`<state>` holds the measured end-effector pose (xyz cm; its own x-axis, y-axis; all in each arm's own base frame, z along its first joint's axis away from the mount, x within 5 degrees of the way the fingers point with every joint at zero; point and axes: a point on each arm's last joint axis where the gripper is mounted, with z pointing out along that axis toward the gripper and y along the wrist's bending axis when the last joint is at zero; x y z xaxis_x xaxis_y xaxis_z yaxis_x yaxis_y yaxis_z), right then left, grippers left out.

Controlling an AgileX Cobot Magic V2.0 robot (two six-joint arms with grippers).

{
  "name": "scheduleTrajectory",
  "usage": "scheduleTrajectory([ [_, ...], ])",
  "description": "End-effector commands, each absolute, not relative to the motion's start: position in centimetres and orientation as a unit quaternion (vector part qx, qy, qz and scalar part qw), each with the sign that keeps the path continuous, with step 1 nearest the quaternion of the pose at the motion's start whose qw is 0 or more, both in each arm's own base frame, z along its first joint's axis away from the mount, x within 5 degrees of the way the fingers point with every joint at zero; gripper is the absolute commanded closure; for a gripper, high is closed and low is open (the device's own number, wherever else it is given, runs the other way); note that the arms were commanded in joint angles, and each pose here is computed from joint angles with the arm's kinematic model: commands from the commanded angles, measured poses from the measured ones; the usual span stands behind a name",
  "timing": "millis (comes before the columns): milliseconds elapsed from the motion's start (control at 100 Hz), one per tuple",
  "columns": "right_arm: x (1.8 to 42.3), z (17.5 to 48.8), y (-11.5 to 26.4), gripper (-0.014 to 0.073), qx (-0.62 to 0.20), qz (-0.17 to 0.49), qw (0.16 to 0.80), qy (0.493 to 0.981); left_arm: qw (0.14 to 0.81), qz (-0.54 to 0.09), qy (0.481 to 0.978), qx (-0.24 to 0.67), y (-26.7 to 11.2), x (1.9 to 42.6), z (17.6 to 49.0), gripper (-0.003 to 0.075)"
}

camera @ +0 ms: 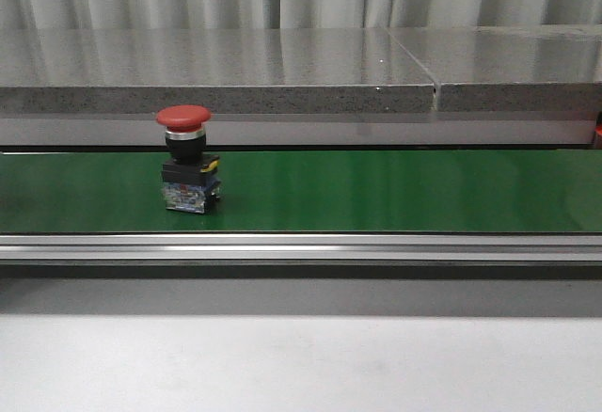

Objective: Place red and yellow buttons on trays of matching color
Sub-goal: 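Carry the yellow button over the belt and lower it with the left gripper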

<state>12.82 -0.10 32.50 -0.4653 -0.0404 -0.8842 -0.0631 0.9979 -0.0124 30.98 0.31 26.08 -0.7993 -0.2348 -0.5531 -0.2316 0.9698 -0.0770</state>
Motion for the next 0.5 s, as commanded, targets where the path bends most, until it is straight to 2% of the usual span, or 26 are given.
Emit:
scheduleTrajectory([
  [0, 13.0, 33.8, -0.2, 0.0663, -0.028, 0.004, 0.552, 0.834, 0.333, -0.013, 0.936, -0.117, -0.2, 31.8, 28.2, 0.0738],
  [370, 13.0, 33.8, -0.2, 0.0663, -0.028, 0.004, 0.552, 0.834, 0.286, -0.002, 0.952, -0.111, -0.1, 32.5, 26.5, 0.0734],
  [490, 13.0, 33.8, -0.2, 0.0663, -0.028, 0.004, 0.552, 0.834, 0.286, -0.003, 0.952, -0.111, -0.1, 32.5, 26.5, 0.065],
])
